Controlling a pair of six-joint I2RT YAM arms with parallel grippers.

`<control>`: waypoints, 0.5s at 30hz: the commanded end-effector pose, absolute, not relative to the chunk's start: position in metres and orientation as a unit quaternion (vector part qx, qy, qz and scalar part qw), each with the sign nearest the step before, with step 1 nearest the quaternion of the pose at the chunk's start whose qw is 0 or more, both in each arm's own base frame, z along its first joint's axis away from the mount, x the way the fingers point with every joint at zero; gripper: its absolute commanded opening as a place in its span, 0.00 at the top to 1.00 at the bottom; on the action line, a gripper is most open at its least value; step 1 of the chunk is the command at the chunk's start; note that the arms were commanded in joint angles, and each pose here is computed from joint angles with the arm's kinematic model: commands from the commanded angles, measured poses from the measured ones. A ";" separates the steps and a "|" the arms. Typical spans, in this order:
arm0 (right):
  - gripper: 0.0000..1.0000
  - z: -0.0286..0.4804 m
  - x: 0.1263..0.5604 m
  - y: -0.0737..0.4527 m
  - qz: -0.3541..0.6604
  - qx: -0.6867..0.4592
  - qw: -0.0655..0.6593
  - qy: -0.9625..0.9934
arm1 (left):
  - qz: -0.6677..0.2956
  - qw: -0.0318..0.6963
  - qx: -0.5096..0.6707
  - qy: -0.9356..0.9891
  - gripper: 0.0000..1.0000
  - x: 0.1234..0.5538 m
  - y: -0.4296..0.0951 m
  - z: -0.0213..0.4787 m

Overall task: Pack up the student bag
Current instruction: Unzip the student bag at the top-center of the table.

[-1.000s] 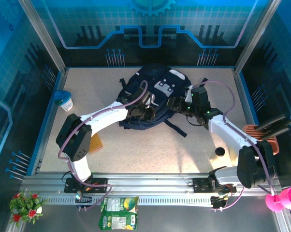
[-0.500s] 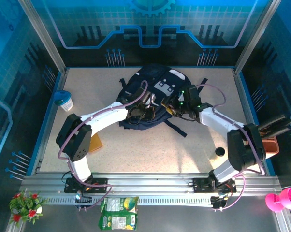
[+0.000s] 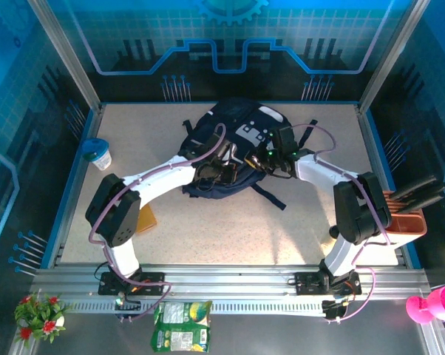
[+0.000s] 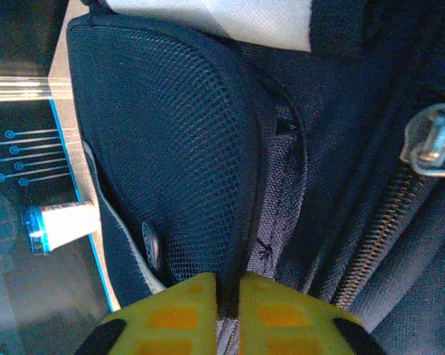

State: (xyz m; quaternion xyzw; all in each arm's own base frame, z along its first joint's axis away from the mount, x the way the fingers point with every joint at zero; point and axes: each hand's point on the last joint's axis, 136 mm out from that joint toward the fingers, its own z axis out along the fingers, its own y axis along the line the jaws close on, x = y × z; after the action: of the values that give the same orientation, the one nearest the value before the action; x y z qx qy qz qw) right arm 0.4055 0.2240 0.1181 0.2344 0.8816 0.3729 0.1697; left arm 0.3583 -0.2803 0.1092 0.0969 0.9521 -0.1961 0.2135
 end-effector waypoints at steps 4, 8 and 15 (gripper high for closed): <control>0.98 0.114 0.410 0.191 0.310 0.240 0.199 0.898 | -0.179 0.214 0.007 0.960 1.00 0.371 -0.219 0.104; 0.99 0.114 0.411 0.182 0.301 0.238 0.208 0.900 | -0.179 0.208 -0.019 0.961 1.00 0.379 -0.194 0.098; 0.99 0.123 0.421 0.173 0.306 0.222 0.222 0.899 | -0.216 0.223 0.022 0.950 1.00 0.378 -0.209 0.121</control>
State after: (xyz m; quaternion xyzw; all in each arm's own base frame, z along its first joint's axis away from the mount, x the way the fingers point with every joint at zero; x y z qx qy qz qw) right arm 0.4070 0.2023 0.1114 0.2151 0.8976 0.3368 0.1859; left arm 0.3862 -0.2026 0.0995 -0.0041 0.9576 -0.1966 0.2105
